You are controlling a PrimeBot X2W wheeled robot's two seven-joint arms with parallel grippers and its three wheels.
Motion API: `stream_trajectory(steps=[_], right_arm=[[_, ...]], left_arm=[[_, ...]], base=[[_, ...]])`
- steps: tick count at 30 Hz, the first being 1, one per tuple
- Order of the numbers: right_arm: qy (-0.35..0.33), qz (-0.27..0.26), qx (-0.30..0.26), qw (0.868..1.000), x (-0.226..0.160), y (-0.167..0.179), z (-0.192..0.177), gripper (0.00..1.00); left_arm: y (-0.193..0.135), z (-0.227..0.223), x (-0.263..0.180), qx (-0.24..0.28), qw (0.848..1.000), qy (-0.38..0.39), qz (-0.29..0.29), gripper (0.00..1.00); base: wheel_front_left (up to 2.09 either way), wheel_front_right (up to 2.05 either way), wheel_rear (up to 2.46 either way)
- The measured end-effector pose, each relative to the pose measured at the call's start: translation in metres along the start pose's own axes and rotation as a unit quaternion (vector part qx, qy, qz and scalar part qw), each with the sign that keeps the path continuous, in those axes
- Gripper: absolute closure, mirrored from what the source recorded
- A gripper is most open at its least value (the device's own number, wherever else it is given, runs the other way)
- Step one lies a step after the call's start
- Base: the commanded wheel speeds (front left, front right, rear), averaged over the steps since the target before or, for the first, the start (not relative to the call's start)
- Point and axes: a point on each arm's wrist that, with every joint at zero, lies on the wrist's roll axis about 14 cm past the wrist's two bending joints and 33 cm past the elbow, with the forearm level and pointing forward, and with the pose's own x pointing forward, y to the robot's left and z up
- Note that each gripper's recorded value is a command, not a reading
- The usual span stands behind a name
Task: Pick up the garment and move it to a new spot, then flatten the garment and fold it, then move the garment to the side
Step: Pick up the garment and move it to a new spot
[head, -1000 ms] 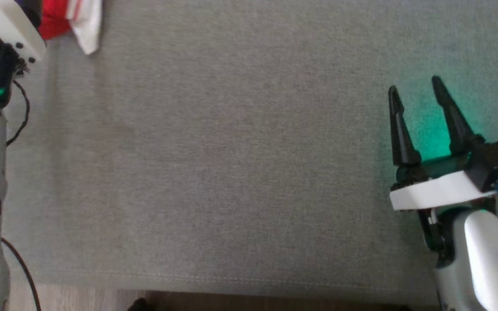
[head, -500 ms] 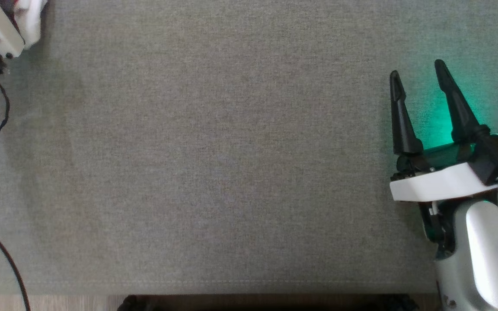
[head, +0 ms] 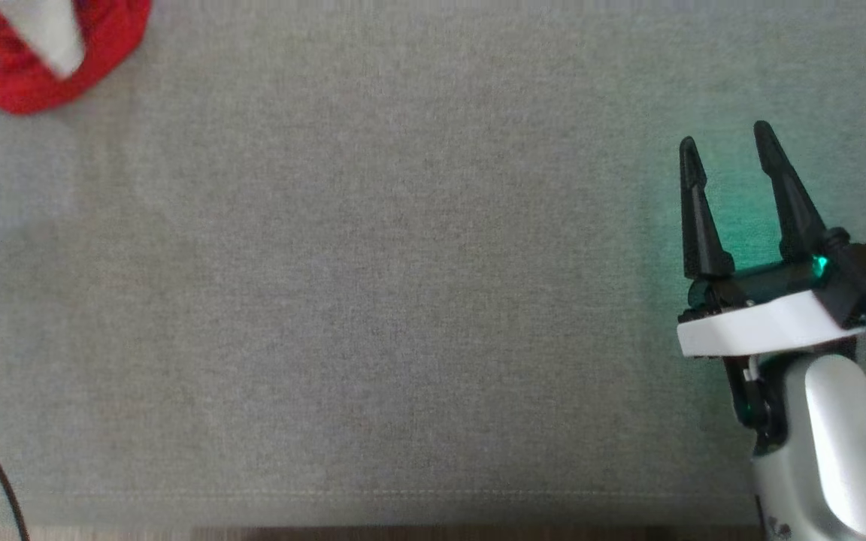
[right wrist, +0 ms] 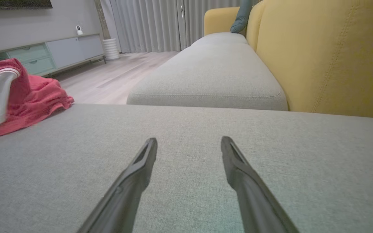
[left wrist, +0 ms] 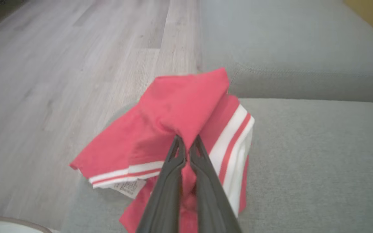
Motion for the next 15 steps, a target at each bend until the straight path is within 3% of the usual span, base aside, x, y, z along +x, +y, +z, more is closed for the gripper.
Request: stream_trajectory(steps=[7, 15], right_arm=[[-0.040, -0.009, 0.012, 0.999, -0.019, -0.002, 0.031, 0.00], [-0.070, -0.039, 0.026, 0.996, -0.057, -0.014, 0.053, 0.00]], left_arm=[[-0.025, 0.090, -0.037, 0.061, 0.992, -0.102, -0.029, 1.00], [-0.097, 0.162, -0.089, 0.116, 0.968, -0.196, -0.104, 1.00]], base=[[0.00, 0.00, 0.00], [0.00, 0.00, 0.00]])
